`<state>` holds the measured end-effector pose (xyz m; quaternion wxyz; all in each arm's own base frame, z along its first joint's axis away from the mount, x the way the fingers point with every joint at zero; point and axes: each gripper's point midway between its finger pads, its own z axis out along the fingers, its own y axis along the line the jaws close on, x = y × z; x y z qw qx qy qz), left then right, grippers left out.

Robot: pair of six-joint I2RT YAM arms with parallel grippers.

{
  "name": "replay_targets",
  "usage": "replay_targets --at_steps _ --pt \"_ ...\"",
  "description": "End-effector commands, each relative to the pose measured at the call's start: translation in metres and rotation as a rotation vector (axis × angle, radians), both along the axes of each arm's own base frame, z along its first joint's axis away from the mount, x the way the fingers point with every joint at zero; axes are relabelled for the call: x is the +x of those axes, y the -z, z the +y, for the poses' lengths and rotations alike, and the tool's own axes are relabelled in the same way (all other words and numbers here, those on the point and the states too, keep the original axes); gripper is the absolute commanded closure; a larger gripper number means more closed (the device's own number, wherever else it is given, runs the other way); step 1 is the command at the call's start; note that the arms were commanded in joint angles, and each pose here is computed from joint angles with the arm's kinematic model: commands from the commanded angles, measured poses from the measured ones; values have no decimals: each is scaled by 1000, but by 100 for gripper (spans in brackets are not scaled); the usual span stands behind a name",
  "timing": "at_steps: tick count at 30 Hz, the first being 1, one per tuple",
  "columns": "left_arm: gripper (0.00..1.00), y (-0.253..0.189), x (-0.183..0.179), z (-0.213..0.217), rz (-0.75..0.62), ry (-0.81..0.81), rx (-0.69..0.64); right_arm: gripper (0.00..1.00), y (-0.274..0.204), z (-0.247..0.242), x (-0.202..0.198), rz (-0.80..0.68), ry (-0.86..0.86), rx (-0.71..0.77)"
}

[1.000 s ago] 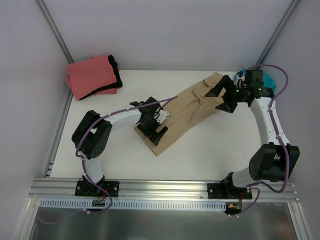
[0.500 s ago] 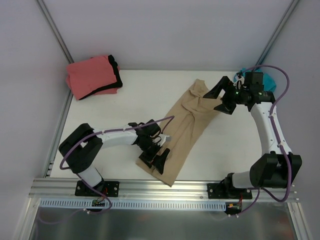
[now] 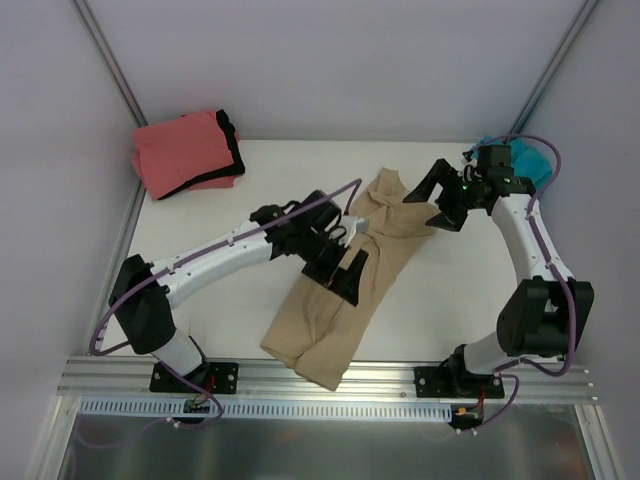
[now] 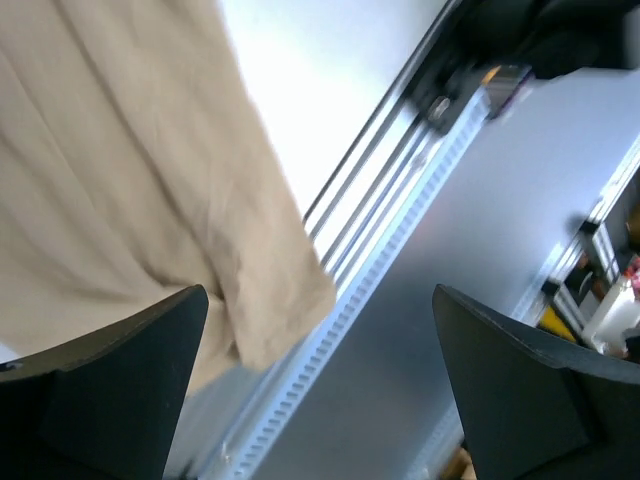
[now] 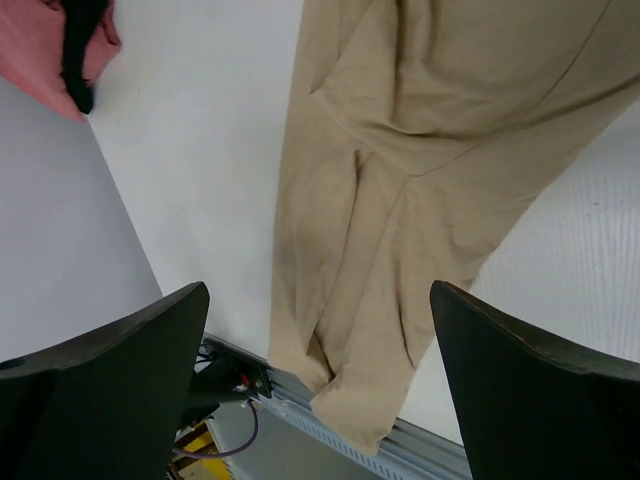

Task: Fold and stack the t-shirts

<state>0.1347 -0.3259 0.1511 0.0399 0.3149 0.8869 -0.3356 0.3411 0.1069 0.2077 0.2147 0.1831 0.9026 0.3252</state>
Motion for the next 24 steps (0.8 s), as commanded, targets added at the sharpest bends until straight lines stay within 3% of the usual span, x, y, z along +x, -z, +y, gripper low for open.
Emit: replay_targets --at_steps 1,5,11,19,23,24 --pt "1 -58 33 -16 -129 -21 -73 0 36 -1 11 42 -26 -78" --pt "1 -139 65 -29 -302 -83 -219 0 84 -3 39 123 -19 -92" --pt "1 -201 77 -9 -433 -172 -316 1 131 6 89 181 -26 -114" --pt "1 -219 76 25 -468 -238 -303 1 169 26 150 201 -59 -142" --pt "1 -222 82 33 -460 -269 -304 0 173 39 189 161 -60 -108" --pt "1 -220 84 34 -456 -272 -299 1 154 46 210 98 -55 -86"
